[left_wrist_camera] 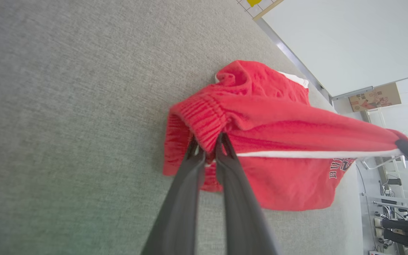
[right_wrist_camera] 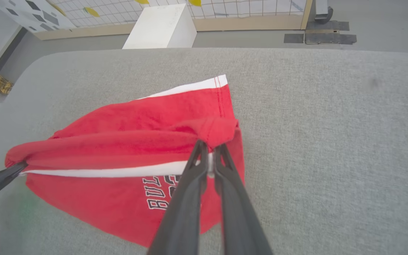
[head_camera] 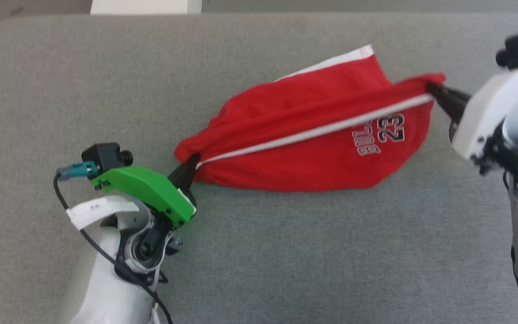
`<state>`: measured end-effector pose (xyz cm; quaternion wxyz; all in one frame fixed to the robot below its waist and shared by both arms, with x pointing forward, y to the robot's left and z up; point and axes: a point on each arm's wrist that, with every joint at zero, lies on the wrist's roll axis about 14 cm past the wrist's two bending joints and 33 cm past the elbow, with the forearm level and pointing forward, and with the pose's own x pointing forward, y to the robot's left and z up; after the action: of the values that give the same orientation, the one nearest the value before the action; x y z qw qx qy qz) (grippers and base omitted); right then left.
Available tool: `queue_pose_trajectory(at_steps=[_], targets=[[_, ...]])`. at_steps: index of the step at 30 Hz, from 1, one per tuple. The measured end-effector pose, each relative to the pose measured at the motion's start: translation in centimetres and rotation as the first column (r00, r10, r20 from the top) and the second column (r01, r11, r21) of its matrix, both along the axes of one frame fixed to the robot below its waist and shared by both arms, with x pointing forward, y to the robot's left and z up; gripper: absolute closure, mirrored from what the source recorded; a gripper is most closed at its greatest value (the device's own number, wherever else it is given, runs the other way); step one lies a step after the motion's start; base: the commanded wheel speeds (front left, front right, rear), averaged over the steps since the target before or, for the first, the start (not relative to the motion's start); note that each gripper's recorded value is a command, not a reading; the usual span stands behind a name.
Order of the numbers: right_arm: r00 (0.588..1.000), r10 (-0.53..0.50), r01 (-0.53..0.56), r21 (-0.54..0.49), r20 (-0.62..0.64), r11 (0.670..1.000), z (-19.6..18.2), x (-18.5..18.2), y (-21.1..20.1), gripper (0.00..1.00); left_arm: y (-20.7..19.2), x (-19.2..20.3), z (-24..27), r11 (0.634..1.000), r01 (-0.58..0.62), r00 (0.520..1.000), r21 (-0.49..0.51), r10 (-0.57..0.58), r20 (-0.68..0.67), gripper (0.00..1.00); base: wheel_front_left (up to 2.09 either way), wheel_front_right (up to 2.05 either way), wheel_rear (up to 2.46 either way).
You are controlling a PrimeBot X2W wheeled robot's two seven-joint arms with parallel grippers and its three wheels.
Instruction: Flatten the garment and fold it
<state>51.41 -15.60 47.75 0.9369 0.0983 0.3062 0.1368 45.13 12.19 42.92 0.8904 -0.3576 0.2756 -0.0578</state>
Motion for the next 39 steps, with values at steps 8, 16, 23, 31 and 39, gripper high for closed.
queue_pose_trajectory(at_steps=[8,16,23,31,39], targets=[[1.000,0.014,-0.015,-0.016,-0.007,1.000,-2.8,5.1,2.0,1.00,1.0,1.5,-2.3,0.999,-0.034,0.999,0.008,0.034,-0.034,1.00,0.00,0.00,0.00],[0.999,0.037,-0.039,-0.044,-0.031,0.998,-5.5,8.7,4.2,1.00,1.9,2.6,-3.1,0.998,-0.060,0.998,0.011,0.060,-0.026,1.00,0.00,0.00,0.00],[0.991,0.046,-0.058,-0.090,-0.128,0.994,-9.3,9.4,4.9,1.00,2.3,3.2,-3.4,0.998,-0.064,0.998,0.020,0.064,-0.022,1.00,0.00,0.00,0.00],[0.983,0.072,-0.092,-0.116,-0.166,0.989,-10.4,9.3,5.8,0.07,2.2,3.0,-3.6,0.998,-0.053,0.998,0.020,0.054,-0.033,0.14,0.00,0.00,0.00],[0.985,0.077,-0.093,-0.102,-0.153,0.990,-9.5,9.1,6.1,0.00,2.1,3.0,-2.8,0.999,-0.048,0.999,0.020,0.048,-0.020,0.00,0.00,0.00,0.00]])
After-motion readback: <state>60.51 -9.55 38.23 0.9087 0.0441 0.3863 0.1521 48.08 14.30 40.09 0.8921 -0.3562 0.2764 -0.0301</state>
